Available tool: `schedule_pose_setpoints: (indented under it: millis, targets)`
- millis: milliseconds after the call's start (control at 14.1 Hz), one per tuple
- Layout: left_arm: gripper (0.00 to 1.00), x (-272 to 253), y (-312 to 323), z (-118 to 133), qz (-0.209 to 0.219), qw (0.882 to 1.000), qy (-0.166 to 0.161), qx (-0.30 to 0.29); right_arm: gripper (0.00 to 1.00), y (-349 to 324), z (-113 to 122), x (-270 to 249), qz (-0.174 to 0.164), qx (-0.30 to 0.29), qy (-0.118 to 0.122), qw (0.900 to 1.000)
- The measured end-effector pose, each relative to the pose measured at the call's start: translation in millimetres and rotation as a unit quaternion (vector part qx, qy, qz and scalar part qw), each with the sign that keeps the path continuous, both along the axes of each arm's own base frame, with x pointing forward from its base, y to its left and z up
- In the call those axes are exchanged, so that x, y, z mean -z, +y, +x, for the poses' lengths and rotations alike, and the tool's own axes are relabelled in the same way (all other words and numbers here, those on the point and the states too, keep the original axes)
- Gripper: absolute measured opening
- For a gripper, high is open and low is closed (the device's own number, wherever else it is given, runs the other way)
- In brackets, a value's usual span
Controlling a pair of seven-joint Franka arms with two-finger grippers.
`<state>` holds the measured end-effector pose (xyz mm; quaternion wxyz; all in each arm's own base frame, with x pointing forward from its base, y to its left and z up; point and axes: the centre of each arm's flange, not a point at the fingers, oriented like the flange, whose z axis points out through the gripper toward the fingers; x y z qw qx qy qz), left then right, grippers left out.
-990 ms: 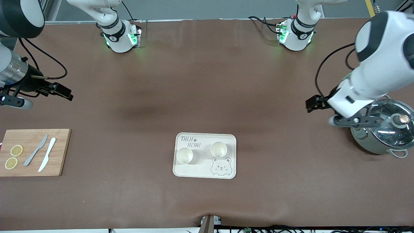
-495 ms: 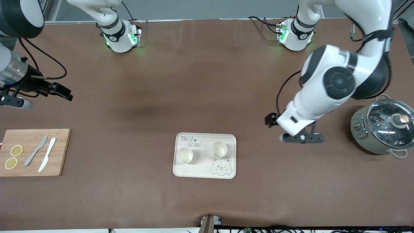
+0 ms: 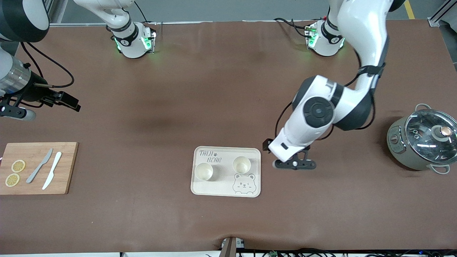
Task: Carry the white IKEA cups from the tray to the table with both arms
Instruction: 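Move the left gripper from the pot over the white cup on the tray, then lower the left gripper onto the cup rim and close it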
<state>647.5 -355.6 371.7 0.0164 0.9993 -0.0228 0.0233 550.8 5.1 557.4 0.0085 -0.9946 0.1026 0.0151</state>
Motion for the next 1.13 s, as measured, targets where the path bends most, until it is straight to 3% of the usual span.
schedule_pose_setpoints:
  millis: [212,495,1131]
  targets:
    - [1.00,26,-39,-8,0.018,0.999,-0.025,0.014,1.00,0,1,1,0.000,0.000,-0.003,1.000]
    - [1.00,37,-44,0,0.011,0.999,-0.042,0.014,1.00,0,2,2,0.000,0.000,-0.002,1.000]
    - [1.00,103,-54,4,0.006,0.998,-0.051,0.021,1.00,0,2,3,0.000,0.000,-0.002,1.000]
